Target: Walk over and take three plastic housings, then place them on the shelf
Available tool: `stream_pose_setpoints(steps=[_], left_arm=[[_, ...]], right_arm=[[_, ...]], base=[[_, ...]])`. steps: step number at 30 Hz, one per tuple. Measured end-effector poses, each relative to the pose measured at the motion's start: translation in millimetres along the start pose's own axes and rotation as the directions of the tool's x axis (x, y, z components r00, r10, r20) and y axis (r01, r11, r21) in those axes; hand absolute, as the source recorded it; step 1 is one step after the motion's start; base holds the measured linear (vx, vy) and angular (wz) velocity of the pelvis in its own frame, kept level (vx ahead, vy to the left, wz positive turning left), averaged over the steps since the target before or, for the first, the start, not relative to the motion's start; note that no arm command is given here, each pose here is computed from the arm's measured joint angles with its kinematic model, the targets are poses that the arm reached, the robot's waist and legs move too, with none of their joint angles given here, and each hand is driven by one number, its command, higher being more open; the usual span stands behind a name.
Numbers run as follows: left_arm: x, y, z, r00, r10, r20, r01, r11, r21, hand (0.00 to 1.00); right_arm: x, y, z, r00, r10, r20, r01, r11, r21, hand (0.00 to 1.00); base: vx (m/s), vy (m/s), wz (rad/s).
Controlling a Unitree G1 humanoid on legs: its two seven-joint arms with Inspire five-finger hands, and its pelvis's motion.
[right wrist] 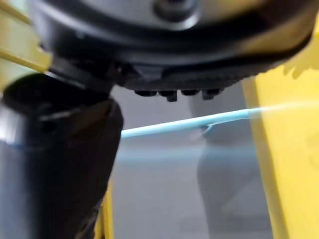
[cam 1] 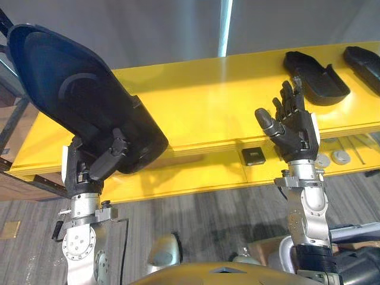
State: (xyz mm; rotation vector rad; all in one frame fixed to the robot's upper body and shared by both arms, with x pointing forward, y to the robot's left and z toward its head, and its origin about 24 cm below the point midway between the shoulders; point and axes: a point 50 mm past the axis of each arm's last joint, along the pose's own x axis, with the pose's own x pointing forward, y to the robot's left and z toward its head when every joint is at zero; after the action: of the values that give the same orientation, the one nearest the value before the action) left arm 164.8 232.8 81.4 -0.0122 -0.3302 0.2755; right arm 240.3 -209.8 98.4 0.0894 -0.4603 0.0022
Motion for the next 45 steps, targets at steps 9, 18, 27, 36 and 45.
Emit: stream_pose_setpoints(steps=[9, 18, 27, 36, 45], left_arm=[[7, 3, 7, 1.0, -0.018, 0.018, 0.017, 0.999, 0.05, 0.0], [64, -36, 0, 0.98, -0.196, -0.031, 0.191, 0.975, -0.112, 0.0], [108, -33, -59, 0.933, -0.04, -0.358, -0.018, 0.987, -0.158, 0.0], [137, -15, -70, 0.881, 0.055, -0.469, -0.135, 0.981, -0.138, 0.0], [140, -10, -73, 0.841, -0.011, -0.541, -0.071, 0.989, -0.13, 1.0]], right_arm=[[-19, 17, -6, 0.992, -0.125, -0.022, 0.127, 0.986, 0.11, 1.0], [-44, 21, -17, 0.987, -0.078, -0.142, 0.095, 0.989, 0.112, 1.0], [-63, 36, -27, 0.961, 0.084, -0.262, -0.042, 0.986, 0.163, 1.0], [-79, 69, -32, 0.894, 0.318, -0.315, -0.214, 0.922, 0.322, 1.0], [-87, 84, -32, 0.86, 0.391, -0.328, -0.254, 0.885, 0.39, 1.0]], base=[[0.05, 0.224, -0.53], [-0.01, -0.026, -0.4], [-0.04, -0.038, -0.25], [-0.01, -0.019, -0.11], [-0.01, 0.0, -0.03]])
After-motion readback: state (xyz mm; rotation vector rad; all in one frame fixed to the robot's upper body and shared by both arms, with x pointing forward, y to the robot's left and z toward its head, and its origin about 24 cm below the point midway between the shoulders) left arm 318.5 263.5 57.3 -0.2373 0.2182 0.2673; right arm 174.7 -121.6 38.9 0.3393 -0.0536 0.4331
